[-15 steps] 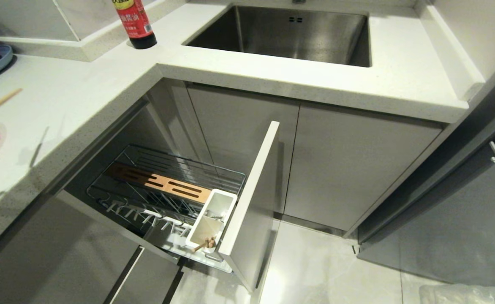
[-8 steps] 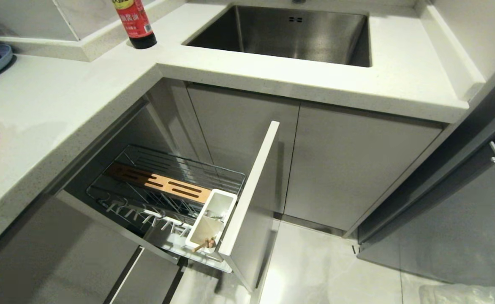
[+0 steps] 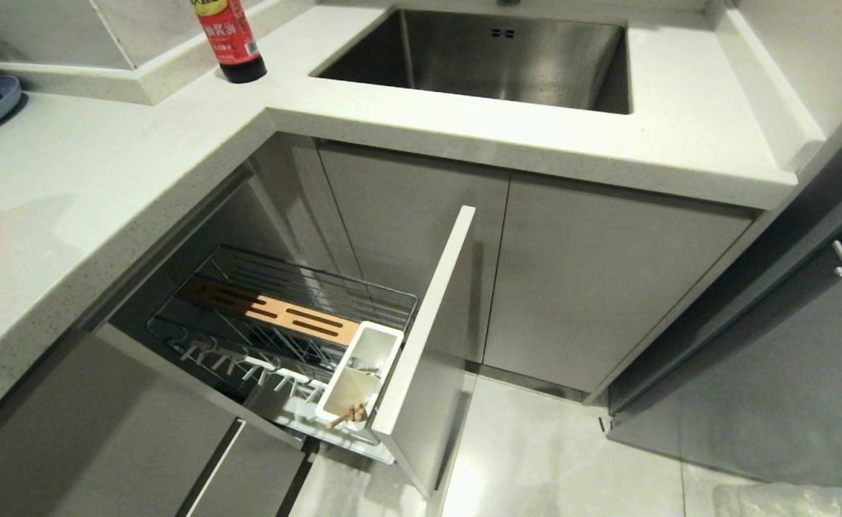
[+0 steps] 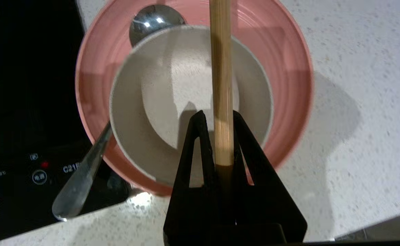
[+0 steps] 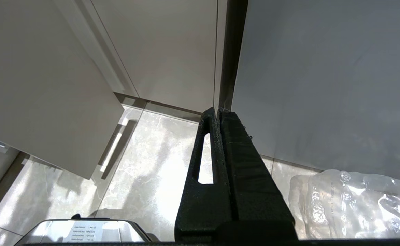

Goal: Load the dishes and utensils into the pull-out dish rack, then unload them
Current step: Take the chopsticks out of the cupboard

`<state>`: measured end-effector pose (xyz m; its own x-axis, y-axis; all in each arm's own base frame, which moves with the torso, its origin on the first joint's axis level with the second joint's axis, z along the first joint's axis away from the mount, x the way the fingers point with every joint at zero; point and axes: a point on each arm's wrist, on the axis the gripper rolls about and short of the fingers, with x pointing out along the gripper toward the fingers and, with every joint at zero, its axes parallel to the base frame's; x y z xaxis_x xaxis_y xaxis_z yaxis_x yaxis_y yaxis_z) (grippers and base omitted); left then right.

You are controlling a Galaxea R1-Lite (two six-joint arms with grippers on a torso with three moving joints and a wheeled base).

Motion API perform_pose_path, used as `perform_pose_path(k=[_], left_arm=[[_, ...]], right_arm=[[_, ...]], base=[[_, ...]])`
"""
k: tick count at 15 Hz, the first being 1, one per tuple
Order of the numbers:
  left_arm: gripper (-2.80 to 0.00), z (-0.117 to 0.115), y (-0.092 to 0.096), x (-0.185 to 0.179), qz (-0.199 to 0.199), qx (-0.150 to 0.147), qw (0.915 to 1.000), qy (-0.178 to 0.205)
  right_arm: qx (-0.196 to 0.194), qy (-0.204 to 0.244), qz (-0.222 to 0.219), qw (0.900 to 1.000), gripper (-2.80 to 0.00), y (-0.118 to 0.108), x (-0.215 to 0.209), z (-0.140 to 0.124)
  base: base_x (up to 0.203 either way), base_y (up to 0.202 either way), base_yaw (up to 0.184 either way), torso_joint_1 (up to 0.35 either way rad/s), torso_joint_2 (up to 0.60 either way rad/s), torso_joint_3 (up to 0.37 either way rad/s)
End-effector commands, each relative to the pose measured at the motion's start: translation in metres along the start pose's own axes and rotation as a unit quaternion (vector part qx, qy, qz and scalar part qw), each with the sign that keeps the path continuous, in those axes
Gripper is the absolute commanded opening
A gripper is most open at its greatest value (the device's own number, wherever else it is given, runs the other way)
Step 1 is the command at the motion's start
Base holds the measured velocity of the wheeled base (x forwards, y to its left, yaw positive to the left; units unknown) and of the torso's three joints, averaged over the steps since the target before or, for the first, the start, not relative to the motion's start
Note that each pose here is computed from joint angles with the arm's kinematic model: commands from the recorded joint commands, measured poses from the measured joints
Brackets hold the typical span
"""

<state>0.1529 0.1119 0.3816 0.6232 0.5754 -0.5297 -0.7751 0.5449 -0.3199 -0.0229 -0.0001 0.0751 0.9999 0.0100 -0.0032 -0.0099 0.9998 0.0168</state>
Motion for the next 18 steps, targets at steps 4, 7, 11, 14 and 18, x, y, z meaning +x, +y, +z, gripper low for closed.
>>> perform_pose_path(k=[4, 7, 11, 14, 18], left_arm=[[-2.80, -0.003, 0.003, 0.026, 0.024, -0.003, 0.9992, 0.031], [-2.80, -0.006, 0.004, 0.035, 0.029, -0.003, 0.9987, 0.041], [-2.80, -0.008, 0.005, 0.042, 0.029, -0.005, 0.9988, 0.040], [-2.80, -0.010, 0.005, 0.045, 0.030, -0.006, 0.9985, 0.046], [-2.80, -0.012, 0.005, 0.048, 0.032, -0.005, 0.9981, 0.053]], right_arm=[[0.000, 0.001, 0.000, 1.000, -2.80, 0.000, 0.000, 0.000], [0.000, 0.000, 0.000, 1.000, -2.80, 0.000, 0.000, 0.000], [0.000, 0.001, 0.000, 1.000, -2.80, 0.000, 0.000, 0.000], [0.000, 0.000, 0.000, 1.000, -2.80, 0.000, 0.000, 0.000], [0.000, 0.001, 0.000, 1.000, -2.80, 0.000, 0.000, 0.000]], base=[[0.000, 0.000, 0.000, 0.000, 0.00, 0.000], [0.000, 0.000, 0.000, 0.000, 0.00, 0.000], [0.000, 0.000, 0.000, 0.000, 0.00, 0.000], [0.000, 0.000, 0.000, 0.000, 0.00, 0.000], [0.000, 0.000, 0.000, 0.000, 0.00, 0.000]])
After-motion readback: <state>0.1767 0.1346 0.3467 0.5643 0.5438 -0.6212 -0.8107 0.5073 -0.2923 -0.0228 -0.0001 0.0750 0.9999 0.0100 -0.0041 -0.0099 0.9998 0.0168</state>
